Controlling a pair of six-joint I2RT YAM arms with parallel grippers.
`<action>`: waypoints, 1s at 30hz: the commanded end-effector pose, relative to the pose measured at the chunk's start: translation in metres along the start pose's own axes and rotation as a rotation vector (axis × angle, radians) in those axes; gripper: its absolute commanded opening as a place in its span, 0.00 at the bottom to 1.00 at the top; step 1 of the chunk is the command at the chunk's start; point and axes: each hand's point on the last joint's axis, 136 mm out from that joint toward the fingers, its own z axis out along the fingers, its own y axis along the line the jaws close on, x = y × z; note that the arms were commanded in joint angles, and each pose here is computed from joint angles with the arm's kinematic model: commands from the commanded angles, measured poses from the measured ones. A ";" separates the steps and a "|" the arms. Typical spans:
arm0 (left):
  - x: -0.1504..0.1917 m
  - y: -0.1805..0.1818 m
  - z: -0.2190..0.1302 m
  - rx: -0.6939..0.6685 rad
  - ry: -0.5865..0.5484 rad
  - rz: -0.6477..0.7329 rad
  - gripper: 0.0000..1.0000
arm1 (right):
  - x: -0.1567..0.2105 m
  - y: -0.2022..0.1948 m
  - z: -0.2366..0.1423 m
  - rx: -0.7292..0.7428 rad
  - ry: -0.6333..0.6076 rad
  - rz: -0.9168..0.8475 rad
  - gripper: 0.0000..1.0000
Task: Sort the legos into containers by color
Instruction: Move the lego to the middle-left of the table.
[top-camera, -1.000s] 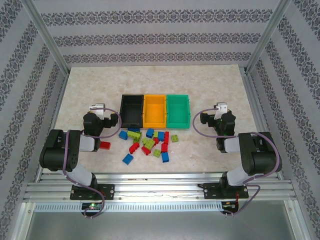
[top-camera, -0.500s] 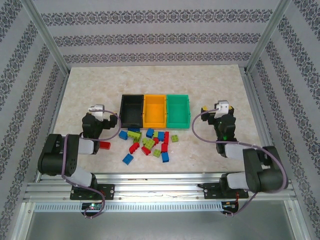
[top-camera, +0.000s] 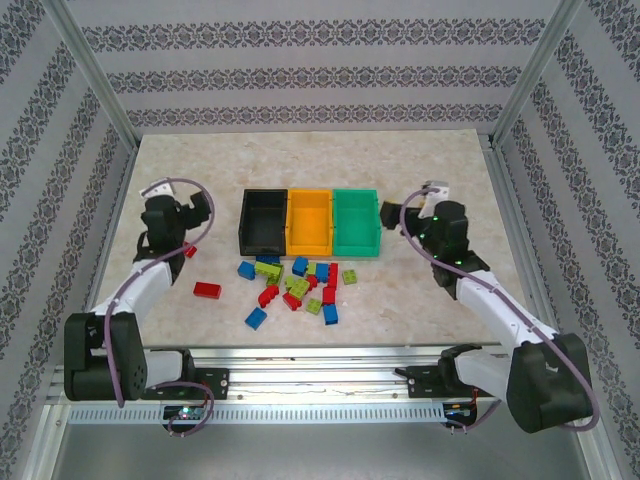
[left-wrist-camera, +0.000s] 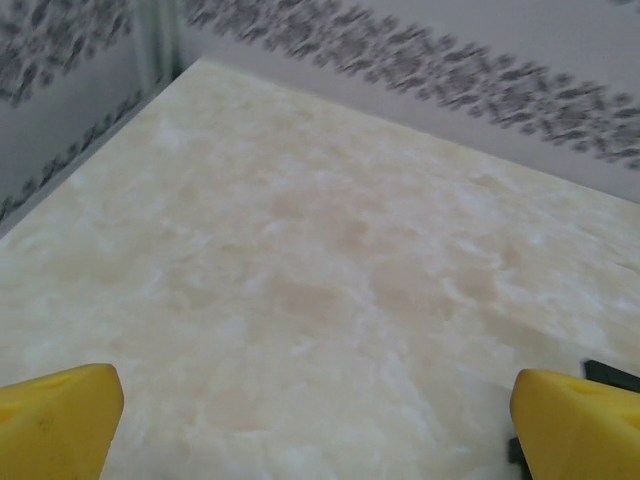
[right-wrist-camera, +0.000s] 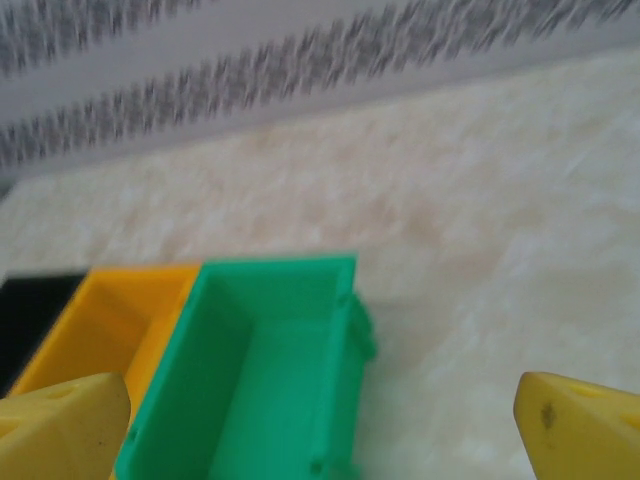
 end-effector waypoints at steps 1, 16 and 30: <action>0.039 0.029 0.006 -0.141 0.258 -0.080 0.99 | 0.037 0.010 0.001 0.048 0.073 -0.066 0.98; 0.102 0.018 0.044 -0.096 0.722 -0.106 0.92 | 0.057 0.022 0.012 0.116 0.045 -0.142 0.97; 0.146 -0.010 0.006 0.085 0.823 -0.154 0.78 | 0.099 0.086 0.063 -0.084 0.245 -0.207 0.74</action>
